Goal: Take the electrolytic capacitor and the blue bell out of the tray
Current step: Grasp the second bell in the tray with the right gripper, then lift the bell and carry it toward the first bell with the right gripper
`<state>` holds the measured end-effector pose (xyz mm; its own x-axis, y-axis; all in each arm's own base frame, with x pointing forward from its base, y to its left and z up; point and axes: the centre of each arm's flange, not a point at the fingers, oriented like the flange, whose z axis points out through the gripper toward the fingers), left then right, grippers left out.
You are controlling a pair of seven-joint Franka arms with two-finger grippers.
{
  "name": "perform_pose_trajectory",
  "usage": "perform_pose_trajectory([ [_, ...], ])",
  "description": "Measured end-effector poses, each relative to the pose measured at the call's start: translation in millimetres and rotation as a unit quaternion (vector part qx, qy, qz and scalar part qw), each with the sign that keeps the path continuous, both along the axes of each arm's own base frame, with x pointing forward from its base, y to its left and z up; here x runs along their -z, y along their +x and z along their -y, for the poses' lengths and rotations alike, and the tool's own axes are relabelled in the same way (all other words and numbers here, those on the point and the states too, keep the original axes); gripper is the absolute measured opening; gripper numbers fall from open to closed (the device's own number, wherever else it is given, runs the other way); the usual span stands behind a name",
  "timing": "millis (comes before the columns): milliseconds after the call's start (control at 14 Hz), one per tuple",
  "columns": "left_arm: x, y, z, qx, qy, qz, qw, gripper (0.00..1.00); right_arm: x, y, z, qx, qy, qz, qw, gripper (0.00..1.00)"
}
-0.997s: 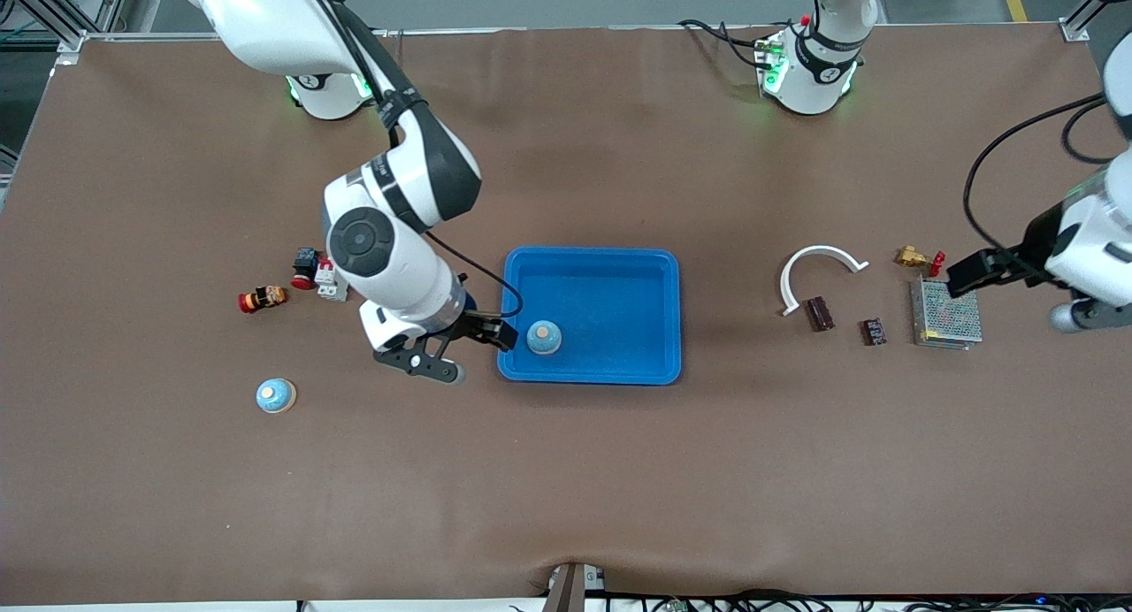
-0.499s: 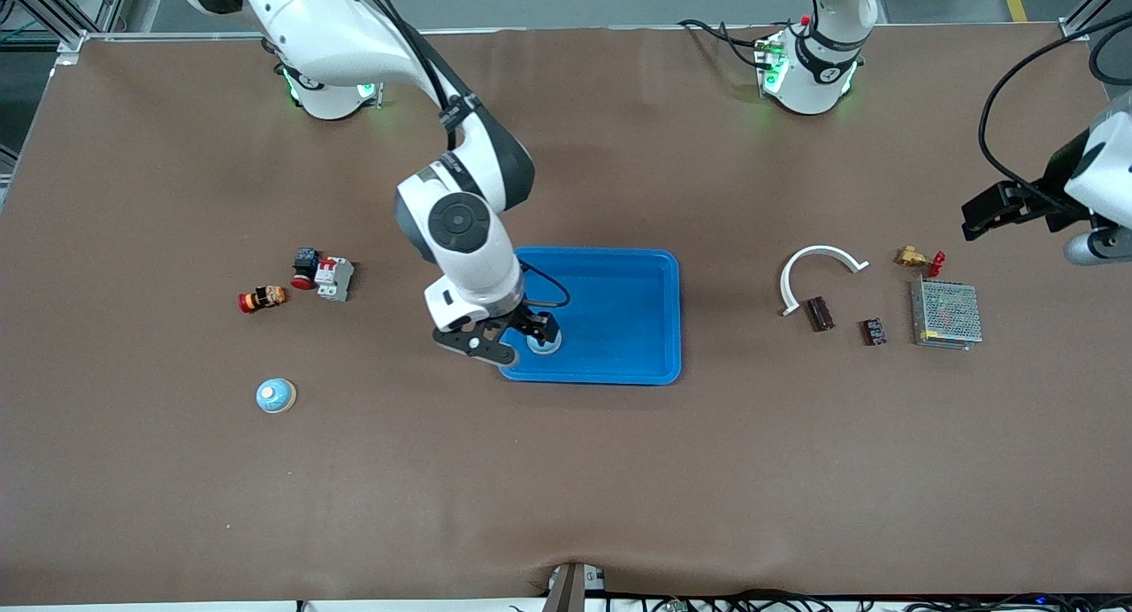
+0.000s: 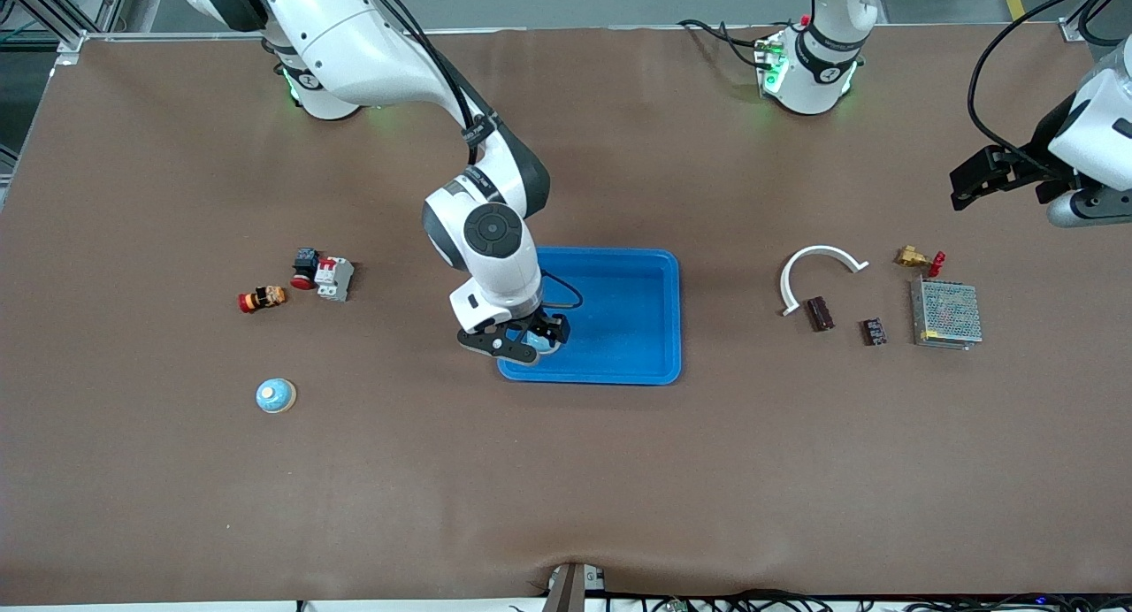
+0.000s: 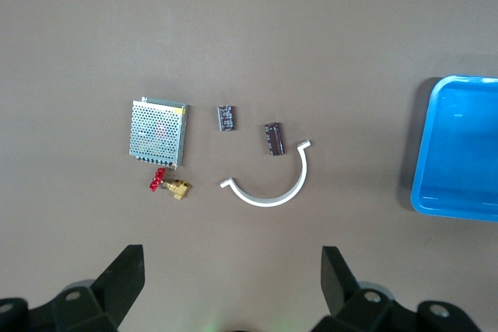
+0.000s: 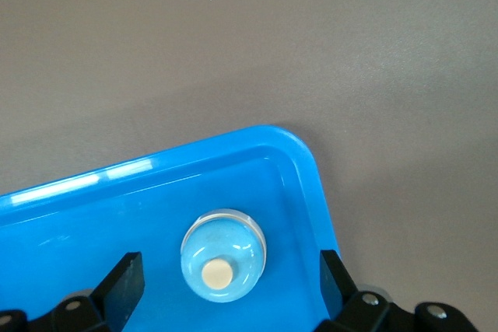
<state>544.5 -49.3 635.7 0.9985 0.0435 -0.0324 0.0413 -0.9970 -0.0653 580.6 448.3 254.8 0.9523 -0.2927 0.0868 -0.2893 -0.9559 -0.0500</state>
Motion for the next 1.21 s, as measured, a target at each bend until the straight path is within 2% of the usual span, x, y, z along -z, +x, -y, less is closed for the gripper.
perform_pose_trajectory([
  [499,6,-1,-2,-0.003,-0.007,-0.006,1.000,1.00,35,-1,-6,0.005,0.009,0.010,1.000,1.00],
  [1211,8,2,-2,-0.003,-0.007,-0.005,1.000,1.00,63,-14,-20,-0.003,0.009,0.009,1.000,1.00],
])
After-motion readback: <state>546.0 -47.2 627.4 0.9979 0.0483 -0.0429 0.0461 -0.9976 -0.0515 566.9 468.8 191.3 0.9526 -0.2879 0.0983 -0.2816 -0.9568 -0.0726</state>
